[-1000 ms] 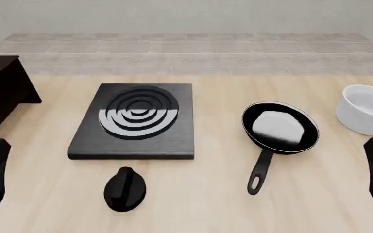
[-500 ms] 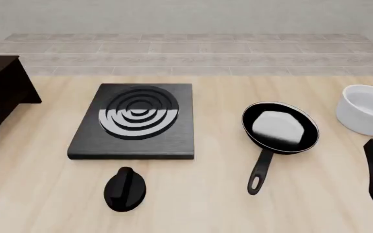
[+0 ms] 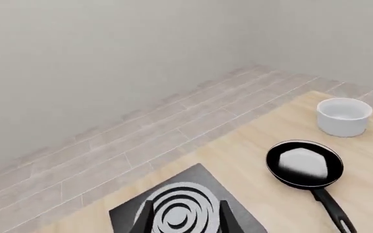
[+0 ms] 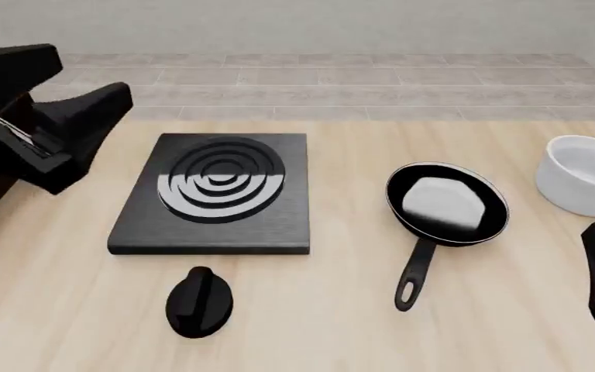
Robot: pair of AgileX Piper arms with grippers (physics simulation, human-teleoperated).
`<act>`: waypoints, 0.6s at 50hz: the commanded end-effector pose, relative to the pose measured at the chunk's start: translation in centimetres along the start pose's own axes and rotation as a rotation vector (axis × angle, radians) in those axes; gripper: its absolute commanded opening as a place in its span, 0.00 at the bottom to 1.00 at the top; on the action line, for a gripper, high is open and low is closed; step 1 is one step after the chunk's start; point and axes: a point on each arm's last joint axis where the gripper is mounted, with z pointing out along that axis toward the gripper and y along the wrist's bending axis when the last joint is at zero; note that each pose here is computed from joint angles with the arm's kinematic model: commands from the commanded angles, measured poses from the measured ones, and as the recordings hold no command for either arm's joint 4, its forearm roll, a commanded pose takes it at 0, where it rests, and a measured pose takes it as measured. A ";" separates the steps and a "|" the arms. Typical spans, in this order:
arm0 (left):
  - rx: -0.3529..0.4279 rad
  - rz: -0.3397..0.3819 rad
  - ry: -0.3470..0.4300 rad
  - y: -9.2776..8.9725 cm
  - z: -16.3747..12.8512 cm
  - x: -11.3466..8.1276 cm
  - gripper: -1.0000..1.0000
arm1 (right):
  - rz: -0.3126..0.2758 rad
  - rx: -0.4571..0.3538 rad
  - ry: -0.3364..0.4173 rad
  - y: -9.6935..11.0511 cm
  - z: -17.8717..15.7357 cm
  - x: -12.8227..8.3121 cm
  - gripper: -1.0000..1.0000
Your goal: Put the frying pan on top of the cabinet.
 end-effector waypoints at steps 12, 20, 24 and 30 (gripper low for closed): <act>0.236 0.008 0.197 -4.8 10.3 -0.8 1.00 | -0.007 0.003 -0.003 0.0 0.0 0.1 1.00; 0.256 -0.012 0.278 -6.0 13.3 0.6 1.00 | -0.010 0.003 -0.007 0.0 0.0 0.1 1.00; 0.279 -0.032 0.333 -7.1 14.8 1.7 1.00 | -0.012 0.001 -0.007 0.0 0.0 0.1 1.00; 0.288 -0.035 0.384 -8.0 16.1 3.6 1.00 | -0.014 0.001 -0.008 0.0 0.0 0.1 1.00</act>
